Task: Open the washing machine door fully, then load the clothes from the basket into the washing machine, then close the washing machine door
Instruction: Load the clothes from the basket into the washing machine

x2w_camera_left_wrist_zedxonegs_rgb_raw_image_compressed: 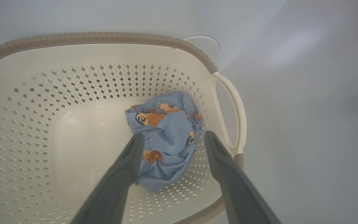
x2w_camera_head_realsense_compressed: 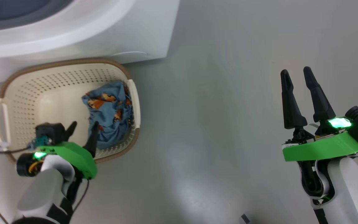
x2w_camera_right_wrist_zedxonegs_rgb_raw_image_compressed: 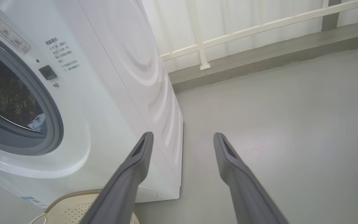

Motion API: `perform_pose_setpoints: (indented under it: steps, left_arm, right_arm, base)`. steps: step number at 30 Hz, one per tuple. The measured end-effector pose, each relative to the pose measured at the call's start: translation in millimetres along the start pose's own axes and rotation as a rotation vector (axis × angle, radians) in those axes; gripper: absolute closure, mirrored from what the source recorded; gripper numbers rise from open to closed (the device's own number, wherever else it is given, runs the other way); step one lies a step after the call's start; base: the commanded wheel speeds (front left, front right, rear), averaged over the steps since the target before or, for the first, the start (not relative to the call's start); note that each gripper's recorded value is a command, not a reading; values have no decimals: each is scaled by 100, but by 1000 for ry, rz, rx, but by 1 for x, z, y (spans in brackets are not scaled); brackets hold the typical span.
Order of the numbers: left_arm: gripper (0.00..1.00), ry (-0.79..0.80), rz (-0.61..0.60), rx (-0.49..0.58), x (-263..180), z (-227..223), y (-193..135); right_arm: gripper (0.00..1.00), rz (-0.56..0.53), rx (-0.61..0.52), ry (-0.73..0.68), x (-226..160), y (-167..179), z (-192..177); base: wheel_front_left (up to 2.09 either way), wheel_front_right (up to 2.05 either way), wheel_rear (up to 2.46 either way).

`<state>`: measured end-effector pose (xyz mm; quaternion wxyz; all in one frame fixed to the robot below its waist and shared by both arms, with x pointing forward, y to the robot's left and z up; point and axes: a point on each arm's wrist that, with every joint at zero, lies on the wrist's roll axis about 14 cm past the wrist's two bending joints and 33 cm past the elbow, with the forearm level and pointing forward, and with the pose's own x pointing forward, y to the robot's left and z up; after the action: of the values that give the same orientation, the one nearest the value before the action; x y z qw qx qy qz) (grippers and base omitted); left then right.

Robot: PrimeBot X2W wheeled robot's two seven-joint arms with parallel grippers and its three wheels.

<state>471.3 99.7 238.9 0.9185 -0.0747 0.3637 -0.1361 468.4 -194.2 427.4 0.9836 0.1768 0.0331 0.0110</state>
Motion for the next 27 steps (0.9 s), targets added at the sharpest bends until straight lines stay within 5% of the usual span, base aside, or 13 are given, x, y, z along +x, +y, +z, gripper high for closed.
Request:
perform_pose_setpoints:
  steps: [27]
  left_arm:
    - [0,338,-110,46,93,-54,-4]
  right_arm:
    - [0,-145,-38,70,-2,-47,-32]
  base:
    - [0,0,0]
